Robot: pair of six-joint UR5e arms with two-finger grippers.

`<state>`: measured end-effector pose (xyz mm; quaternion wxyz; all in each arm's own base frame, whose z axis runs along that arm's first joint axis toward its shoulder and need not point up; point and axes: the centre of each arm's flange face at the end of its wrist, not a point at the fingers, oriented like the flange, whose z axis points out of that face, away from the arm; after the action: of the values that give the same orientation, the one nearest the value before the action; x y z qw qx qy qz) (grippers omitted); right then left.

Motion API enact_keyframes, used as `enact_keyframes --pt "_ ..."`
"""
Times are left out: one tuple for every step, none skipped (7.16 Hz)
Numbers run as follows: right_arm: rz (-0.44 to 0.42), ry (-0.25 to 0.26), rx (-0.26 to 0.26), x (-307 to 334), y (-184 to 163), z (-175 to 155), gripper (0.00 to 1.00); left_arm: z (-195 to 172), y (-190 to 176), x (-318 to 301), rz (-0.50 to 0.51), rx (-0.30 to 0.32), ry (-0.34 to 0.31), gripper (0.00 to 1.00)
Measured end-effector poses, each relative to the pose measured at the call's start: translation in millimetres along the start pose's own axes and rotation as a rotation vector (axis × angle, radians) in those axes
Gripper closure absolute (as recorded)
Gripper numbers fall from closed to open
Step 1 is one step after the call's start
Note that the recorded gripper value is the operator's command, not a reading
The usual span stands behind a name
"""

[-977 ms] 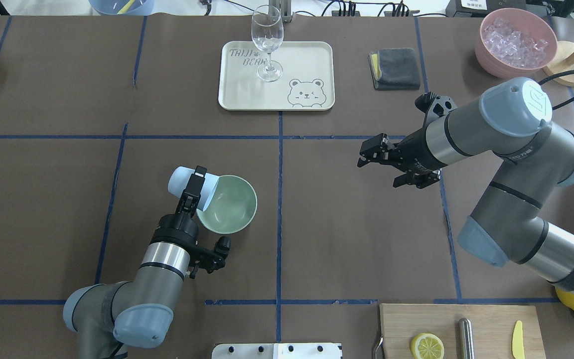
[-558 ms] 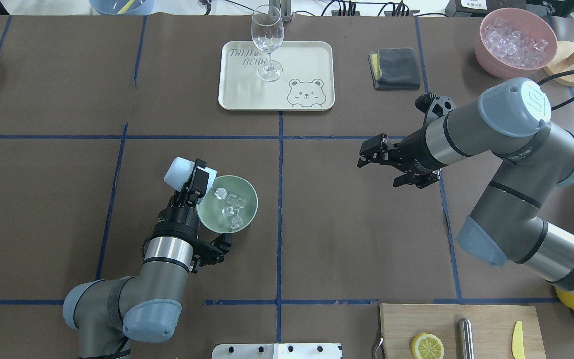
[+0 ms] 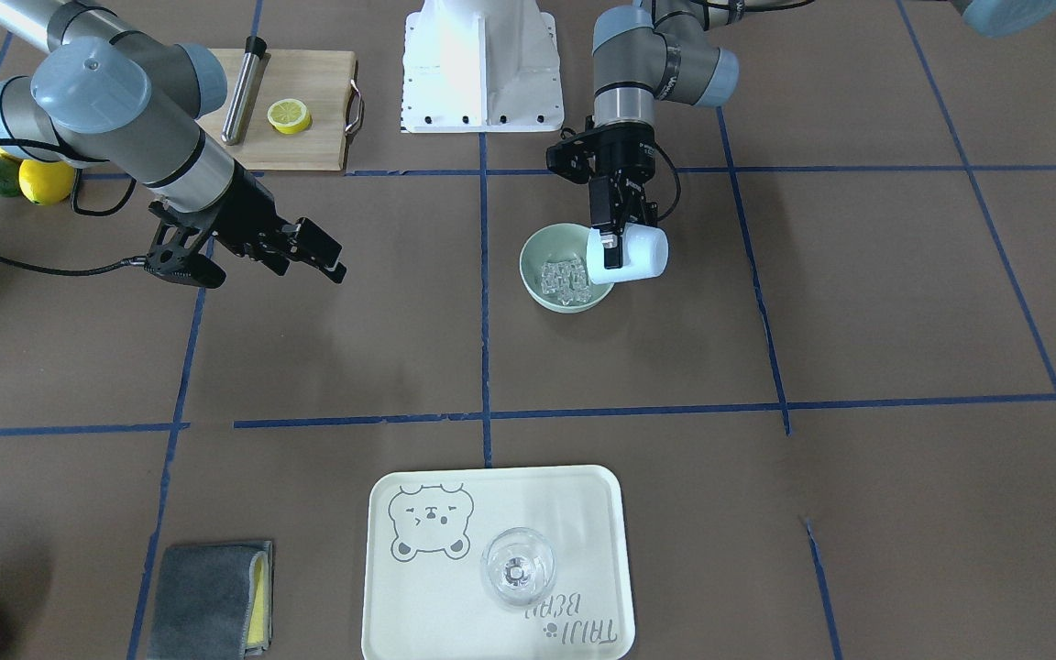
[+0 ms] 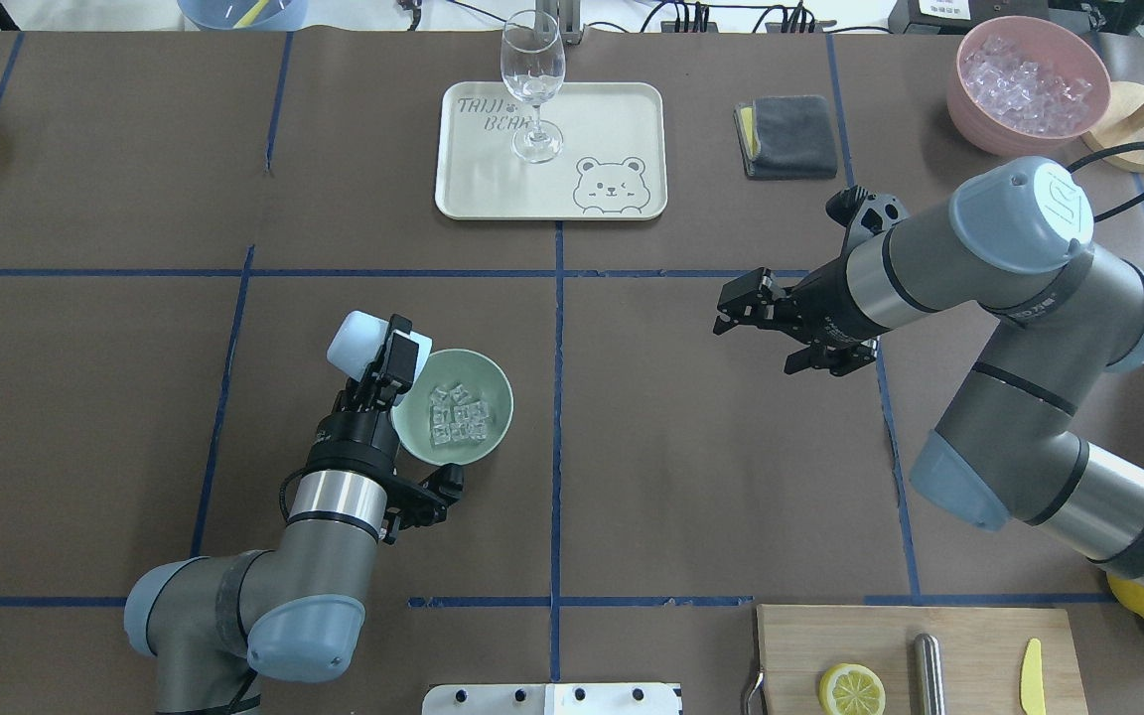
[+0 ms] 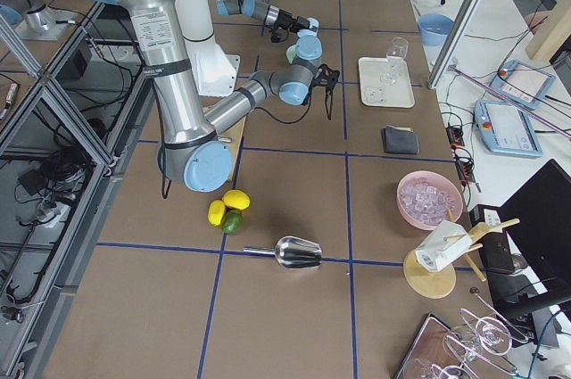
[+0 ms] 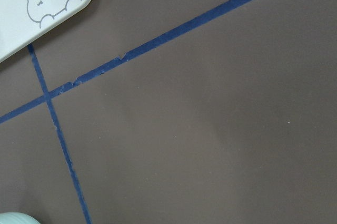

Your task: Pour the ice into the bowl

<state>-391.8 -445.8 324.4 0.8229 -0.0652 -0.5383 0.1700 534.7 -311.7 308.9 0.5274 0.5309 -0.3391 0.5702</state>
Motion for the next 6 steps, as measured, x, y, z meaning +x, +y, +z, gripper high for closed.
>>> enact_keyframes --pt "0.0 -0.001 0.001 0.0 -0.2 -0.2 0.0 1.3 3.9 2.0 -0.056 -0.004 0.0 1.0" --pt "0.0 -0.002 0.002 -0.6 -0.2 -0.5 0.0 3.9 9.3 7.3 -0.157 -0.009 0.004 1.0" --pt "0.0 -0.004 0.004 -0.9 -0.3 -1.1 0.0 6.0 14.2 15.3 -0.293 -0.011 0.012 1.0" --pt "0.0 -0.005 0.006 -0.9 -0.6 -1.5 0.0 7.5 20.4 27.7 -0.455 -0.009 0.032 1.0" --pt "0.0 -0.005 0.007 -1.1 -0.6 -2.0 0.0 7.4 29.7 42.9 -0.626 -0.011 0.055 1.0" --pt "-0.001 -0.008 0.008 -2.1 0.0 -3.1 0.0 5.8 43.4 59.7 -0.836 -0.026 0.069 1.0"
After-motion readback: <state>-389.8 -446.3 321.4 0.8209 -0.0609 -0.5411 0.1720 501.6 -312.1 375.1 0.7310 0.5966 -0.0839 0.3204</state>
